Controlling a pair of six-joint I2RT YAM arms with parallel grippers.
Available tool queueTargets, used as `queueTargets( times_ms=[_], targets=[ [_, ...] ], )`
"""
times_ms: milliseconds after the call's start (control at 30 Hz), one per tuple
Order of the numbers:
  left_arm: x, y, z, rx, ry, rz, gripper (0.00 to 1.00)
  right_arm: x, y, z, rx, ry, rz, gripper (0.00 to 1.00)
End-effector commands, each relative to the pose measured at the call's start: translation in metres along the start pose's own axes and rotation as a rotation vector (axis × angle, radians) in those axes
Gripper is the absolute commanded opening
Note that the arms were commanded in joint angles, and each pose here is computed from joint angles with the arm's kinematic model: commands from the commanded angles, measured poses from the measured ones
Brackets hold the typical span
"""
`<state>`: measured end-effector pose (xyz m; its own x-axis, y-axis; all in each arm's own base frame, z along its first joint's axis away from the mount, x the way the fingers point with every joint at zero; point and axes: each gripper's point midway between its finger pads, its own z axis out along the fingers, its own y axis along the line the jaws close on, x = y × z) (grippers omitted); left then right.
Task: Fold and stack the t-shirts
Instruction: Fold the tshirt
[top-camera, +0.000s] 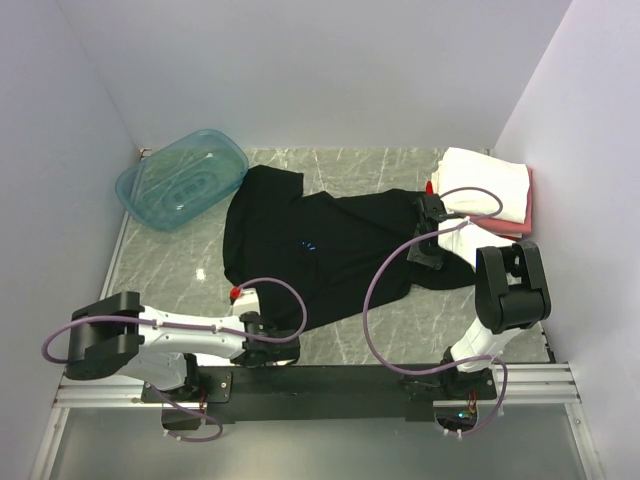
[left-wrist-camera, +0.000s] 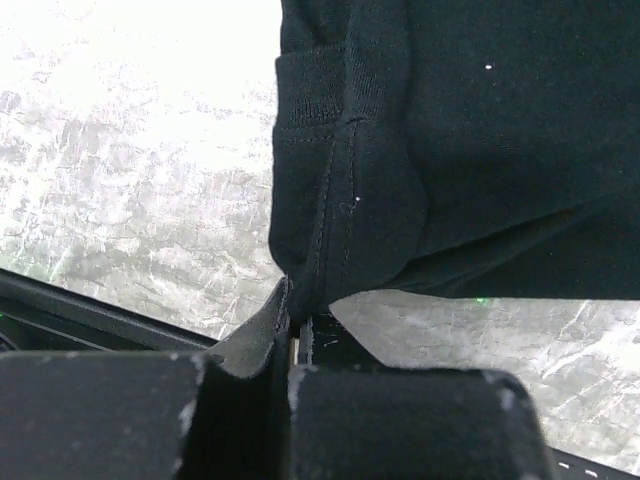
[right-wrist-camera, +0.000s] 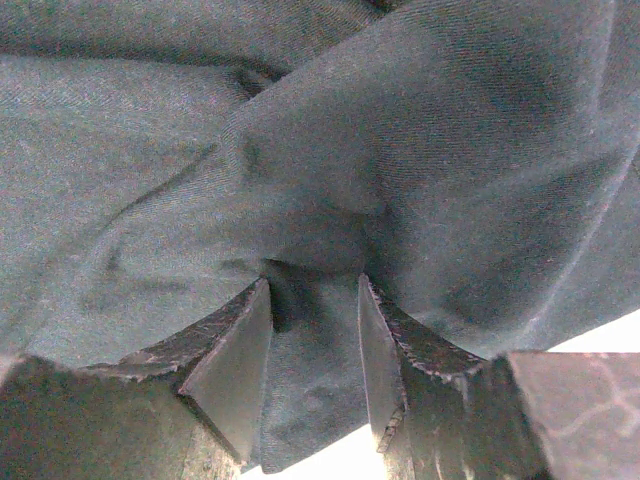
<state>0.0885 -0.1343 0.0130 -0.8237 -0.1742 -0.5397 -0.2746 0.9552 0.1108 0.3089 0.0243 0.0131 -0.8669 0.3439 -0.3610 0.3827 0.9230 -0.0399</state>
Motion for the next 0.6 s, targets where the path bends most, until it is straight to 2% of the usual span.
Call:
queueTargets(
  times_ms=[0, 367, 567],
  targets=[
    [-0.007, -0.001, -0.004, -0.015, -0.02, 0.027, 0.01, 0.01, -0.023, 0.003, 0.085, 0.023, -0.011, 0.47],
    [-0.026, 0.002, -0.043, 0.011, -0.021, 0.148, 0.01, 0.011, -0.026, 0.007, 0.111, 0.031, -0.013, 0.47],
    [-0.028, 0.01, -0.063, 0.049, 0.032, 0.249, 0.01, 0.011, -0.028, 0.008, 0.121, 0.033, -0.011, 0.47]
  ],
)
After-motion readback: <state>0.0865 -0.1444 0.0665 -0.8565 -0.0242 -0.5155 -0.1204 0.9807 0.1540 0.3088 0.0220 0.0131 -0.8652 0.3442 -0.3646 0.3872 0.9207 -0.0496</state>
